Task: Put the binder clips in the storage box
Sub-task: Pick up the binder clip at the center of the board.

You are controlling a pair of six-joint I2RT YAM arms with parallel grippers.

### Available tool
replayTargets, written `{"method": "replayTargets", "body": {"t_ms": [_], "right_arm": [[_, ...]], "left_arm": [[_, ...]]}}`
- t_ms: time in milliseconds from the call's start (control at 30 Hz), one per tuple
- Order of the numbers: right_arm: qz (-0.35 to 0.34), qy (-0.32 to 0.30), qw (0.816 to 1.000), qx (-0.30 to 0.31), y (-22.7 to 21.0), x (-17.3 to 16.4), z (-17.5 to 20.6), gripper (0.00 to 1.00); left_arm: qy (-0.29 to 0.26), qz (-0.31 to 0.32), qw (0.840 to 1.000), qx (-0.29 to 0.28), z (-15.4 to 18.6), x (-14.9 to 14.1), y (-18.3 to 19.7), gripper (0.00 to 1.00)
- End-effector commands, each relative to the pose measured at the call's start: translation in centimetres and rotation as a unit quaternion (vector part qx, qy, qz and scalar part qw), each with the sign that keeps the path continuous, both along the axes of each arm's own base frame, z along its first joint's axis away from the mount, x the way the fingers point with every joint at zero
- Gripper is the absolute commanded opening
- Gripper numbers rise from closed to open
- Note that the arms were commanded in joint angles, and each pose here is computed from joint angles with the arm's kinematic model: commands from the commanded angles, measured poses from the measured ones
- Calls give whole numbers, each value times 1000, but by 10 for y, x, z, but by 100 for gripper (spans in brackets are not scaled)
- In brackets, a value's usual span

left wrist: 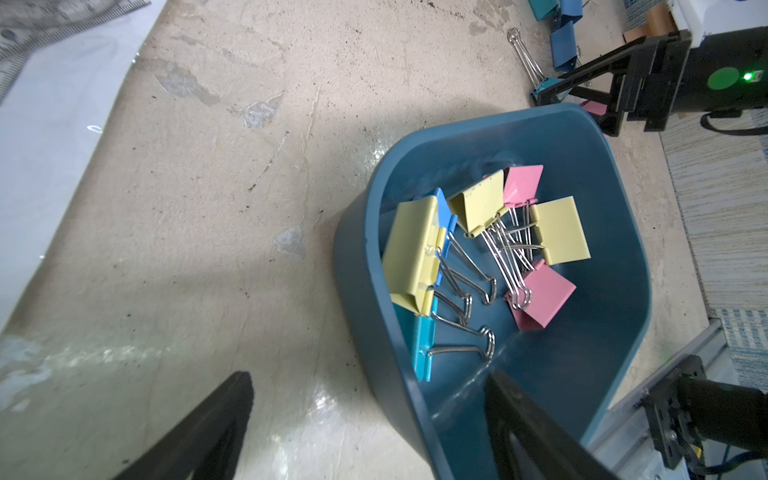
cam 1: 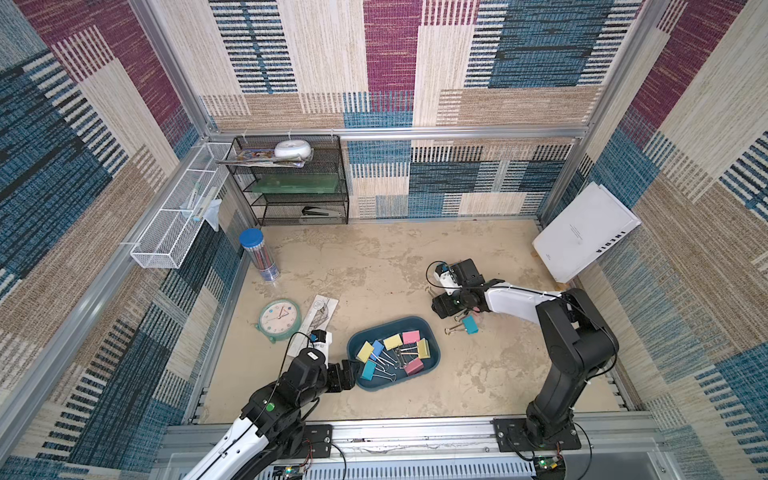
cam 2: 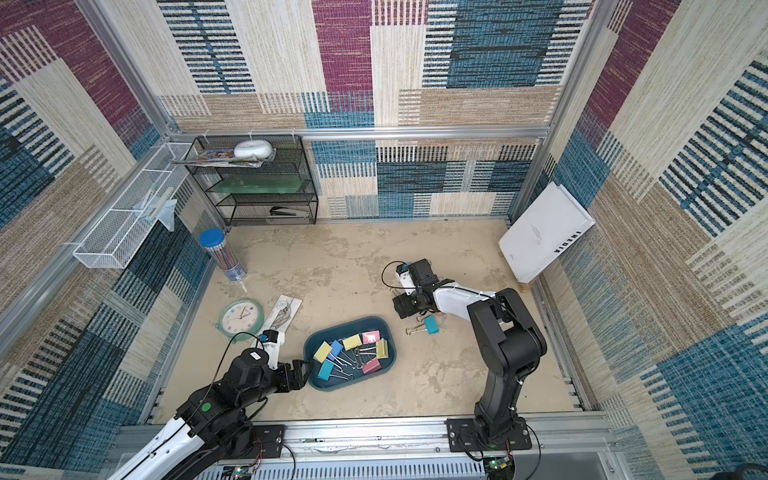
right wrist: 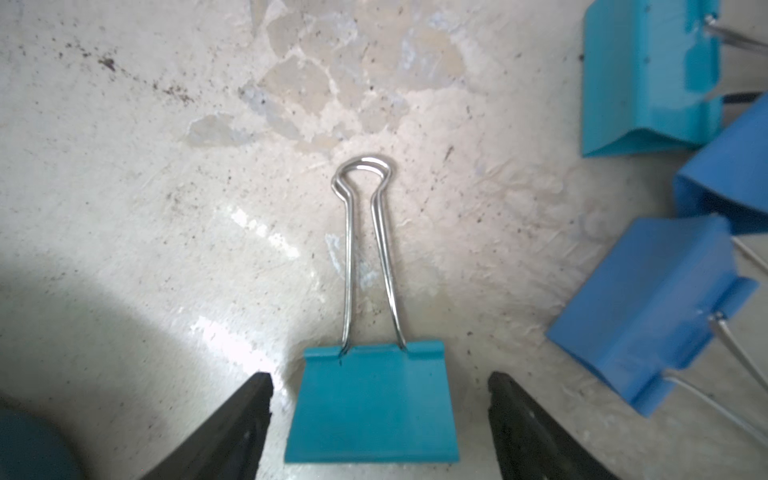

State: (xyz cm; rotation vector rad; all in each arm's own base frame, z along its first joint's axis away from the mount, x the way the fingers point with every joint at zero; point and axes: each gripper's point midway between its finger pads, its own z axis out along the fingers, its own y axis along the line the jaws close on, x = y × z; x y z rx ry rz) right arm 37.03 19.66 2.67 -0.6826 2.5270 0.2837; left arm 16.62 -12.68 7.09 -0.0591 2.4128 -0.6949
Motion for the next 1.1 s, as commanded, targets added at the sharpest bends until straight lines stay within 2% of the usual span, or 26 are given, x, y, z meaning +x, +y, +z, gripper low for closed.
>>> {"method": "replayTargets", "body": {"t_ms": [0, 267, 500, 633, 800, 933, 1067], "right_arm": [[7, 22, 1000, -5, -1, -7, -9, 77], [-3, 37, 999, -1, -6, -22, -13, 69], [-14, 45, 999, 1, -7, -27, -10, 40], [-26, 11, 1000, 6, -9, -22, 20, 36], [-13, -38, 998, 44, 10, -23, 87, 34], [41, -25, 995, 91, 53, -55, 113, 34], [115, 31, 986, 117, 105, -124, 97, 34]], "left_arm": [[0, -3, 1000, -1, -1, 0, -1, 91], [0, -4, 1000, -1, -1, 0, -1, 91], [-1, -4, 1000, -2, 0, 0, -1, 91], [-2, -4, 1000, -3, 0, 0, -1, 91], [-2, -5, 1000, -2, 0, 0, -1, 91], [-3, -4, 1000, -3, 0, 0, -1, 91], [0, -4, 1000, -3, -1, -1, -1, 91]]}}
